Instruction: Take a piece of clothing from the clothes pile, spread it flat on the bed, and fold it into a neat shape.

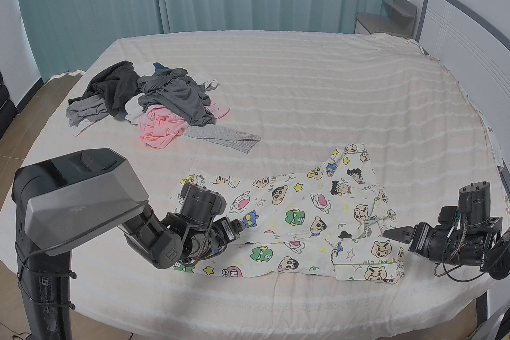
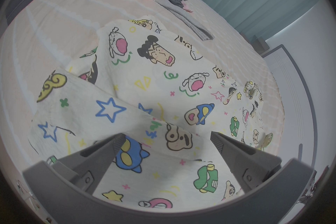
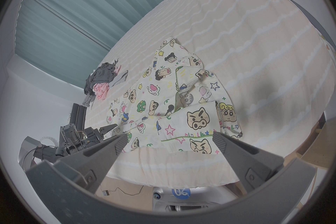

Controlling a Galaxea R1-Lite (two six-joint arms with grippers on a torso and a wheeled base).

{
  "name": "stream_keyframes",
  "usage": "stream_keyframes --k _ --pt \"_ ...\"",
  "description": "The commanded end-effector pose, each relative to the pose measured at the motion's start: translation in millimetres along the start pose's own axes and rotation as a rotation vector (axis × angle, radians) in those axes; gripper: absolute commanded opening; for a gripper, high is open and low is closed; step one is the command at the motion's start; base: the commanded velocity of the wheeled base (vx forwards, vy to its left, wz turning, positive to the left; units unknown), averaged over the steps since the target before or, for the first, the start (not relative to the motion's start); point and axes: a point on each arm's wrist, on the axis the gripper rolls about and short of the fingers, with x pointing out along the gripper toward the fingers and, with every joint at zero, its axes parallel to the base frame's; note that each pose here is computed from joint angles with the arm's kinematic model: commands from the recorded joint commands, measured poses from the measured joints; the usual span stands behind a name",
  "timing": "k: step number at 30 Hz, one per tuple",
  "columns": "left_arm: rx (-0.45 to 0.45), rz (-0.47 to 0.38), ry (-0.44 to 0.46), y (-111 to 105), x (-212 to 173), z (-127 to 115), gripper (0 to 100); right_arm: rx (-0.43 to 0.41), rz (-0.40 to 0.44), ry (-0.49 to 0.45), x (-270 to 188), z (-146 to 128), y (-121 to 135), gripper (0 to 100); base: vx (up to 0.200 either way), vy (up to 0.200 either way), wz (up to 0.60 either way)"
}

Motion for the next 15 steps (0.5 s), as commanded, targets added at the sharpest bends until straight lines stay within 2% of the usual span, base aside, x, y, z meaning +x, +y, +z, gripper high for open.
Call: stream_keyframes --k 1,15 --pt "-0.001 0.009 -0.035 2.2 -1.4 9.8 100 0.002 0.000 0.001 0.3 -0.2 -0.1 100 0.000 0.000 0.00" --pt "-0.043 -0.048 -0.186 -12.9 -7.5 58.1 100 0.002 0.000 -0.003 4.3 -0.8 -1.7 100 0.000 0.000 0.00"
